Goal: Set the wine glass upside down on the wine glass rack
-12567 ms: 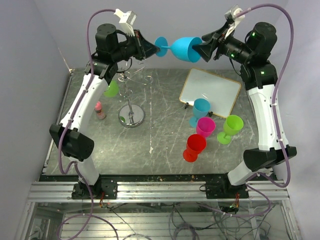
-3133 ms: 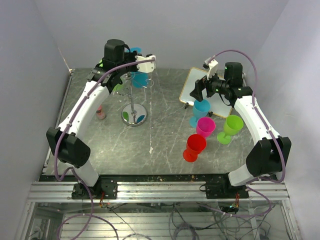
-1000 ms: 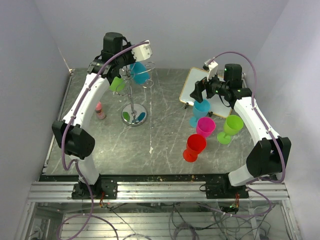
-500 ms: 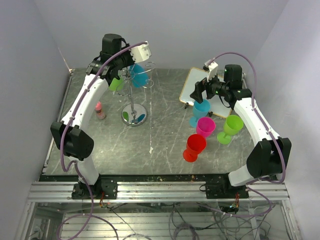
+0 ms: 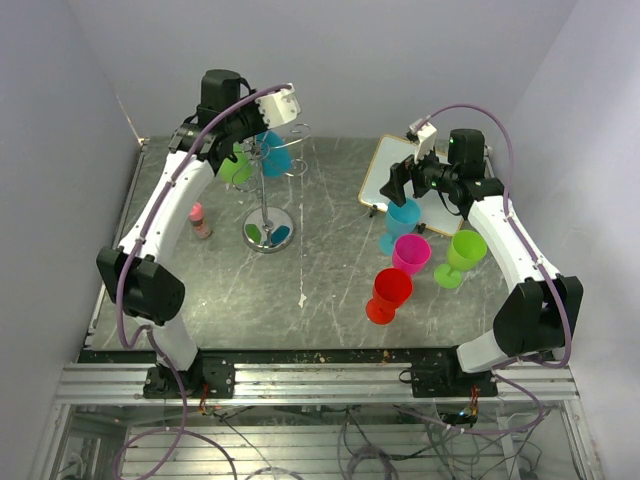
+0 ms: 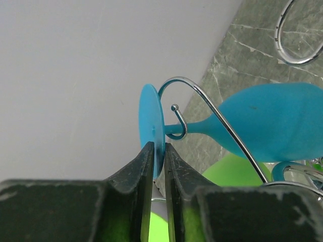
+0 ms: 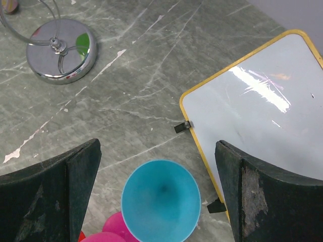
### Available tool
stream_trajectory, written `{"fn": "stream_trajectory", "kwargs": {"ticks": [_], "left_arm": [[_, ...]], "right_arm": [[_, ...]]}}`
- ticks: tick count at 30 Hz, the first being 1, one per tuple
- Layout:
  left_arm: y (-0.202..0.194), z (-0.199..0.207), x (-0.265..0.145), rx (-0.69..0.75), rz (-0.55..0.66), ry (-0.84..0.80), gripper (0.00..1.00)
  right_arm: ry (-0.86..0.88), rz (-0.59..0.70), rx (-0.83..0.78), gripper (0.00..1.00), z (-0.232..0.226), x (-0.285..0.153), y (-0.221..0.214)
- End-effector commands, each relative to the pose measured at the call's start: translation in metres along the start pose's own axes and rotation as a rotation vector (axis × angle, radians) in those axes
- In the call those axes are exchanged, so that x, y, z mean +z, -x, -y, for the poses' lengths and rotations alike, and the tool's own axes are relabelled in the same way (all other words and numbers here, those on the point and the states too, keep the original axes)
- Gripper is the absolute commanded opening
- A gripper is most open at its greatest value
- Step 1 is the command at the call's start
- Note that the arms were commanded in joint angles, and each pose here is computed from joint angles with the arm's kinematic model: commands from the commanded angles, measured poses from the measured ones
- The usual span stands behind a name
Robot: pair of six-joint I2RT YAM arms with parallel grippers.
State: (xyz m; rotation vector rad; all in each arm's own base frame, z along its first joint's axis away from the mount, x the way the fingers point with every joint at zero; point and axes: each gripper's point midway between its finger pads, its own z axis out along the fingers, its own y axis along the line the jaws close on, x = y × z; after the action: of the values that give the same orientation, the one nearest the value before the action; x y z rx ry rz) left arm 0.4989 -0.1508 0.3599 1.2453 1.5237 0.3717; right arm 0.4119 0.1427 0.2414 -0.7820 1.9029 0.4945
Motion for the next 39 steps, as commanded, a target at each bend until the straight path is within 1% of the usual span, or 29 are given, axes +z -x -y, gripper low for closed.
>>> {"fn": "stream_trajectory", "kwargs": {"ticks": [1,6,15,29,34,39], "left_arm": [[0.01,-0.005,-0.019,-0.005,0.042,0.006,0.25],[0.008,-0.002,-0.023,0.0,0.04,-0.005,0.29],[0.006,0.003,-0.029,0.006,0.024,-0.032,0.34],[0.005,-0.004,-0.05,0.025,0.0,-0.018,0.43],[0.006,-0.013,-0.063,0.022,-0.009,0.025,0.51],[0.002,-0.029,-0.075,0.015,-0.048,0.101,0.54]], "right_arm": [[-0.019,0.031,-0.02,0.95,0.001,-0.008,0.009],[-0.01,0.031,-0.015,0.95,0.0,-0.008,0.01],[-0.01,0.032,-0.015,0.95,0.0,-0.008,0.011],[0.002,0.036,-0.019,0.96,-0.002,-0.009,0.014],[-0.018,0.026,-0.033,0.96,0.002,-0.012,0.016],[-0.044,0.016,-0.068,0.96,0.005,-0.019,0.019]]}}
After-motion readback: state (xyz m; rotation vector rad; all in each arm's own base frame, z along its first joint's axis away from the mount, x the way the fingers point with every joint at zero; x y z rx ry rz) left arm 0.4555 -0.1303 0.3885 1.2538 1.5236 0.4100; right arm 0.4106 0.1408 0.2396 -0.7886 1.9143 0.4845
